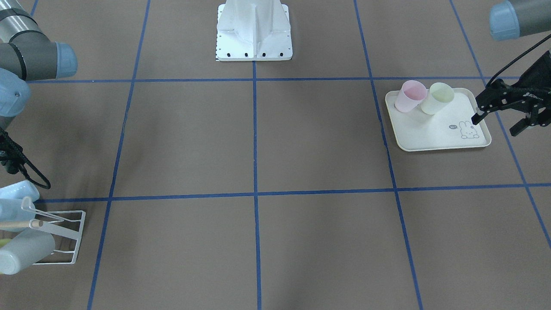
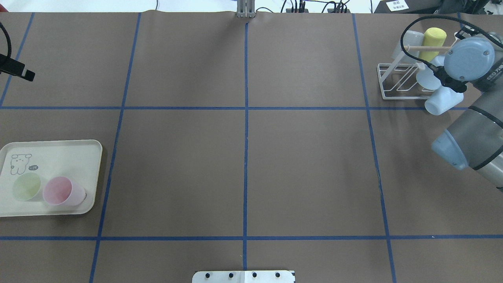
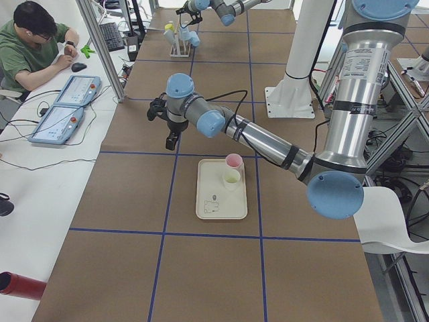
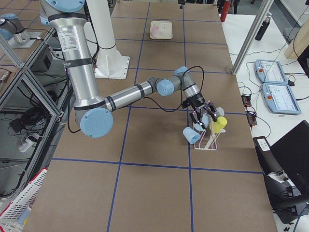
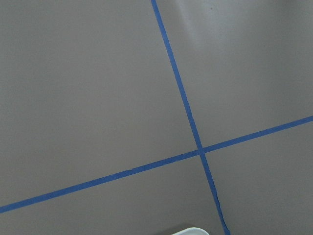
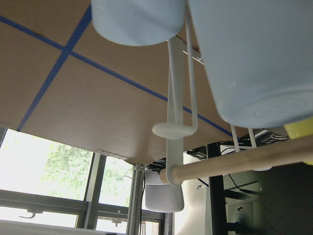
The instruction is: Transfer IKEA cup to right arm and place on rack
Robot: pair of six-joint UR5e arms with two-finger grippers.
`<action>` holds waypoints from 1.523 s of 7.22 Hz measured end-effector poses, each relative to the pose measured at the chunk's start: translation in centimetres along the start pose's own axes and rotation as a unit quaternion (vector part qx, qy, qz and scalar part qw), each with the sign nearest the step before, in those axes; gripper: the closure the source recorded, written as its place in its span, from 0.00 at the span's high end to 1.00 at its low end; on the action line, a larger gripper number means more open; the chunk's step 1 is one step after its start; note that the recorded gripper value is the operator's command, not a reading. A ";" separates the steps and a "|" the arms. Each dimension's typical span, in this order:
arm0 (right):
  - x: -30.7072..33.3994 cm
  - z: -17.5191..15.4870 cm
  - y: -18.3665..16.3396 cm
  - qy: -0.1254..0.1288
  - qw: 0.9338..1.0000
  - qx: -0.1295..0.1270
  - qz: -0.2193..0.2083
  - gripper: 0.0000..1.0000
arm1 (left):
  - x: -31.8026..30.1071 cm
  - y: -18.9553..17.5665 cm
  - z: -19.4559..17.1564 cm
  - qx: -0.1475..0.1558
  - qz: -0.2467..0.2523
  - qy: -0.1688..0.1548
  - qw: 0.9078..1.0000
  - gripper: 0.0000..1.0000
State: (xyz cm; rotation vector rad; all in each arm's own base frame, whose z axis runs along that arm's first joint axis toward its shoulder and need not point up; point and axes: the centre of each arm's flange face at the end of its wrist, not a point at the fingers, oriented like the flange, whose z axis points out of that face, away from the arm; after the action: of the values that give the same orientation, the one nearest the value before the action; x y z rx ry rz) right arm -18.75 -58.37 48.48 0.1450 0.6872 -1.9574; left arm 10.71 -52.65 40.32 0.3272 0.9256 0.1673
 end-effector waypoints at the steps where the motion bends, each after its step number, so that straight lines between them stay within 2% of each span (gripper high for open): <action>1: 0.0 0.0 0.0 0.000 1.000 0.000 0.000 0.87 | 0.0 0.0 0.0 0.000 0.000 0.000 1.000 1.00; 7: 0.2 -0.5 0.2 0.005 1.000 0.002 0.006 0.87 | 0.0 0.0 0.1 -0.001 0.000 0.000 1.000 1.00; 11: 0.3 -3.1 1.6 0.030 0.999 0.019 0.025 0.87 | 0.0 0.0 0.1 -0.001 0.000 0.000 1.000 1.00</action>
State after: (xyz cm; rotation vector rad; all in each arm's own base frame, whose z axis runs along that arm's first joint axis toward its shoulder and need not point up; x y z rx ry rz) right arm -18.16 -57.50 45.11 0.2425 0.6801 -1.9255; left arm 10.75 -52.68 40.41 0.3253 0.9252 0.1671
